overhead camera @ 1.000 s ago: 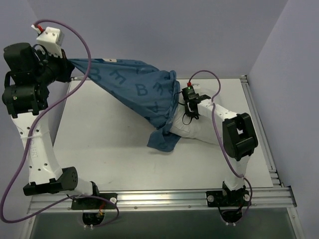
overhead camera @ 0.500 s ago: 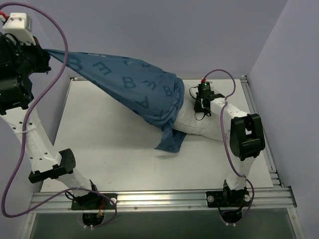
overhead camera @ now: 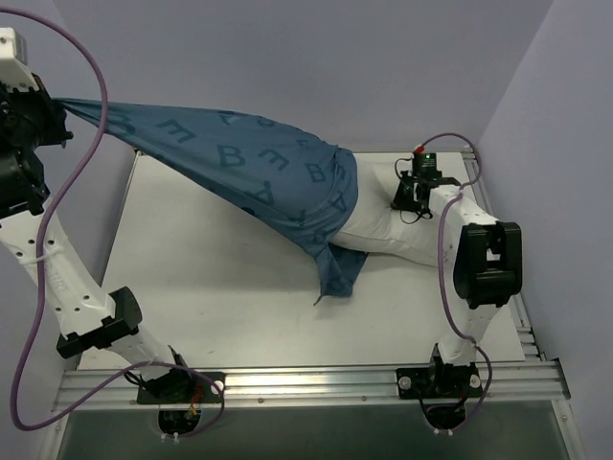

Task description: Remove the pillowcase from the pillow

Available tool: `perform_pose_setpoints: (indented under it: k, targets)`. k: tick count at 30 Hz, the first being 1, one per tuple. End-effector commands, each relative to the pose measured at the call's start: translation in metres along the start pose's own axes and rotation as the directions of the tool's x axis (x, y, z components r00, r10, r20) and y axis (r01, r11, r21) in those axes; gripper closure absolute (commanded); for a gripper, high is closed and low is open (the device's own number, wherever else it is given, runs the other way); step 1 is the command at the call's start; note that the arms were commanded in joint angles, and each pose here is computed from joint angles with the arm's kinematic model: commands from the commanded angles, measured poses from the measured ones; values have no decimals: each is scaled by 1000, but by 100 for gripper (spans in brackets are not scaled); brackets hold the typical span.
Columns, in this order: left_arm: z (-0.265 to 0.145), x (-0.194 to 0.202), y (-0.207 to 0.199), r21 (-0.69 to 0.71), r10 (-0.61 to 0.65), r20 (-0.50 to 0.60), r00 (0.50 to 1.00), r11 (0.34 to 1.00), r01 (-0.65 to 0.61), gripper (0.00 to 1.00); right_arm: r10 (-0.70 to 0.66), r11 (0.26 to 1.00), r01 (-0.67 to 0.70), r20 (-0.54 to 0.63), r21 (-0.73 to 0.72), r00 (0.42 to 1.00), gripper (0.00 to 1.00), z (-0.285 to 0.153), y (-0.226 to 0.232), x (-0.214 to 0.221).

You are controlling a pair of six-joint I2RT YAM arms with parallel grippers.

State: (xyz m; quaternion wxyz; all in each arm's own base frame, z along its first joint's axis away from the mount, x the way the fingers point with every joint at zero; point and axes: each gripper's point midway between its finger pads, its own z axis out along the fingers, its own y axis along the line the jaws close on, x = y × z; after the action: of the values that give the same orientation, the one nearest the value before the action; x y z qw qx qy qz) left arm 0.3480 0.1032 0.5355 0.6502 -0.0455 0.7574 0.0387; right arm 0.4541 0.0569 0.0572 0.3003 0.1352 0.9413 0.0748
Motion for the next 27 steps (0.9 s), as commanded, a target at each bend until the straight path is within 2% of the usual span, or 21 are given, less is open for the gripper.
perform_pose_setpoints:
  k: [1, 2, 3, 4, 5, 6, 7, 9, 12, 13, 14, 15, 16, 17, 19, 20, 22, 23, 27]
  targets:
    - [-120, -167, 88, -506, 290, 551, 782, 862, 37, 98, 154, 784, 104, -355, 611, 922, 100, -23, -213, 112]
    - [-114, -163, 86, -481, 282, 541, 792, 877, 16, 98, 151, 800, 94, -350, 593, 925, 100, -20, -208, 111]
    - [-92, -147, 85, -435, 251, 499, 829, 901, -11, 98, 134, 815, 95, -344, 572, 929, 100, -19, -199, 109]
    - [-74, -135, 68, -320, 217, 479, 851, 945, -61, 98, 121, 825, 98, -344, 556, 931, 100, -18, -193, 109]
    - [-73, -127, 54, -267, 200, 471, 859, 961, -76, 98, 111, 825, 106, -343, 555, 933, 100, -18, -190, 109]
    - [-39, -91, 60, -228, 149, 383, 912, 972, -63, 98, 100, 818, 114, -335, 564, 937, 100, -20, -190, 106]
    - [-25, -77, 48, -206, 173, 340, 924, 973, -106, 98, 106, 812, 112, -332, 573, 937, 100, -21, -194, 106]
    - [-11, -53, 59, -256, 173, 263, 949, 961, -104, 98, 137, 807, 82, -320, 585, 937, 100, -21, -204, 107]
    - [-15, -54, 84, -322, 158, 253, 954, 944, -71, 98, 217, 792, 6, -291, 611, 932, 100, -24, -228, 108]
    - [-42, -86, 84, -335, 153, 340, 928, 942, -33, 98, 233, 785, -9, -280, 620, 931, 100, -26, -234, 106]
    - [-42, -87, 115, -388, 148, 331, 932, 922, -9, 98, 250, 774, -33, -258, 632, 933, 100, -28, -241, 103]
    - [-48, -90, 121, -390, 146, 329, 933, 921, -7, 98, 252, 771, -45, -240, 635, 938, 100, -31, -243, 98]
    - [-81, -124, 108, -396, 184, 430, 884, 918, 1, 98, 251, 762, -48, -227, 645, 941, 100, -33, -245, 94]
    - [-76, -121, 128, -422, 184, 421, 888, 907, 12, 98, 250, 760, -53, -216, 648, 944, 100, -34, -246, 90]
    - [-92, -135, 115, -407, 218, 461, 861, 913, -13, 98, 255, 764, -80, -186, 640, 949, 100, -36, -244, 82]
    - [-78, -122, 122, -390, 186, 427, 885, 921, -6, 98, 256, 767, -90, -174, 635, 951, 100, -37, -242, 79]
    - [-95, -136, 104, -374, 230, 477, 848, 927, -41, 98, 249, 770, -100, -153, 630, 956, 100, -41, -241, 72]
    - [-79, -119, 114, -362, 192, 447, 874, 932, -19, 98, 246, 766, -98, -150, 635, 958, 100, -42, -242, 71]
    - [-74, -118, 97, -265, 129, 467, 875, 964, -1, 98, 250, 779, -76, -197, 623, 948, 100, -33, -240, 87]
